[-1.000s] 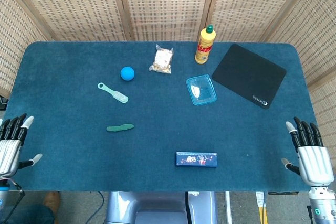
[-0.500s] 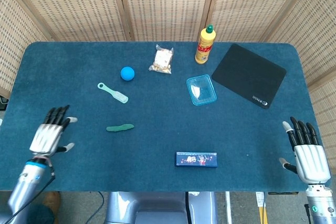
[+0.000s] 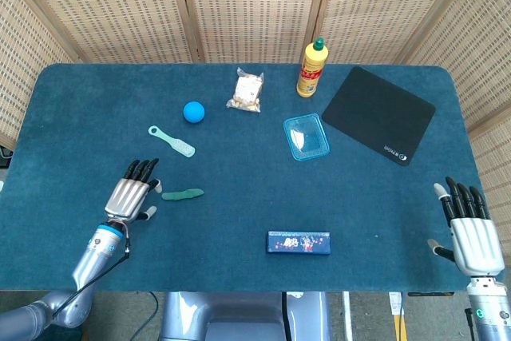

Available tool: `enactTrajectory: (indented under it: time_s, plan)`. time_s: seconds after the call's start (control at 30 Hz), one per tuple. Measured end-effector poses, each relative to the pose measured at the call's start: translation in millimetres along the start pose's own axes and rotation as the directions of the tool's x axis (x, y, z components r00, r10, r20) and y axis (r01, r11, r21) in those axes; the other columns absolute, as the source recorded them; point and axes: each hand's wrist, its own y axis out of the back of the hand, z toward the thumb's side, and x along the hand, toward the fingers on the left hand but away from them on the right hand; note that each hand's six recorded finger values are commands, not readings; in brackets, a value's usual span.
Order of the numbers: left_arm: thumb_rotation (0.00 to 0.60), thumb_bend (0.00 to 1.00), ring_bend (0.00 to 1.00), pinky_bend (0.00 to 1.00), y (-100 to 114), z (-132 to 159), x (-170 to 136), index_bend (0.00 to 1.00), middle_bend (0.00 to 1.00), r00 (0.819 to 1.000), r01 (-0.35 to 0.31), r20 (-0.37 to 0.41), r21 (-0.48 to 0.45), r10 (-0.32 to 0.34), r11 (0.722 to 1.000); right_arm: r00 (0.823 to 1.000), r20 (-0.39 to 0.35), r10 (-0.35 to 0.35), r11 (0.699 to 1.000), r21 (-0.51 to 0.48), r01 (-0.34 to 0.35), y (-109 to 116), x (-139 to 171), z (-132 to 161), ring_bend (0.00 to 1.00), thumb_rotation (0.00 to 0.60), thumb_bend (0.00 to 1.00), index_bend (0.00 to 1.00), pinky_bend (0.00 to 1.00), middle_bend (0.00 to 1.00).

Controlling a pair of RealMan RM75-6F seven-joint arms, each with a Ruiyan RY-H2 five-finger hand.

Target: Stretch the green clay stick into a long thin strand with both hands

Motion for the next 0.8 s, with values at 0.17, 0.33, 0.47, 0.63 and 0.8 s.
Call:
enactTrajectory:
  time_s: [0.17,0.33,0.47,0.63,0.8]
  plan:
    - [0.6,0.31,0.0,0.0,-6.1,8.2,8.4,0.46,0.0,1.0,0.009,0.004,0.003,-0.009,1.0,1.0,0.002,0.003,1.0,-0.005,-0.003,-0.6,-1.3,-1.2,0.0,0.6,0.0,0.0,0.0,0.0]
    - [0.6,0.31,0.0,0.0,-11.3,15.2,17.1,0.48,0.0,1.0,0.009,0.003,0.007,-0.009,1.0,1.0,0.004,0.004,1.0,-0.009,-0.004,-0.4,-1.7,-2.3,0.0,0.6,0.0,0.0,0.0,0.0]
    - [0.6,0.31,0.0,0.0,-14.0,18.7,22.3,0.49,0.0,1.0,0.005,-0.003,0.002,-0.005,1.0,1.0,0.008,0.002,1.0,-0.013,-0.002,0.4,-1.9,-3.7,0.0,0.6,0.0,0.0,0.0,0.0]
    - [0.6,0.32,0.0,0.0,-17.1,22.2,25.1,0.5,0.0,1.0,0.006,-0.002,-0.002,-0.006,1.0,1.0,0.012,0.004,1.0,-0.019,-0.003,0.7,-2.4,-5.4,0.0,0.6,0.0,0.0,0.0,0.0]
    - [0.6,0.37,0.0,0.0,-19.6,24.6,26.9,0.52,0.0,1.0,0.006,0.0,0.003,-0.006,1.0,1.0,0.013,0.003,1.0,-0.022,-0.003,1.3,-2.4,-5.8,0.0,0.6,0.0,0.0,0.0,0.0]
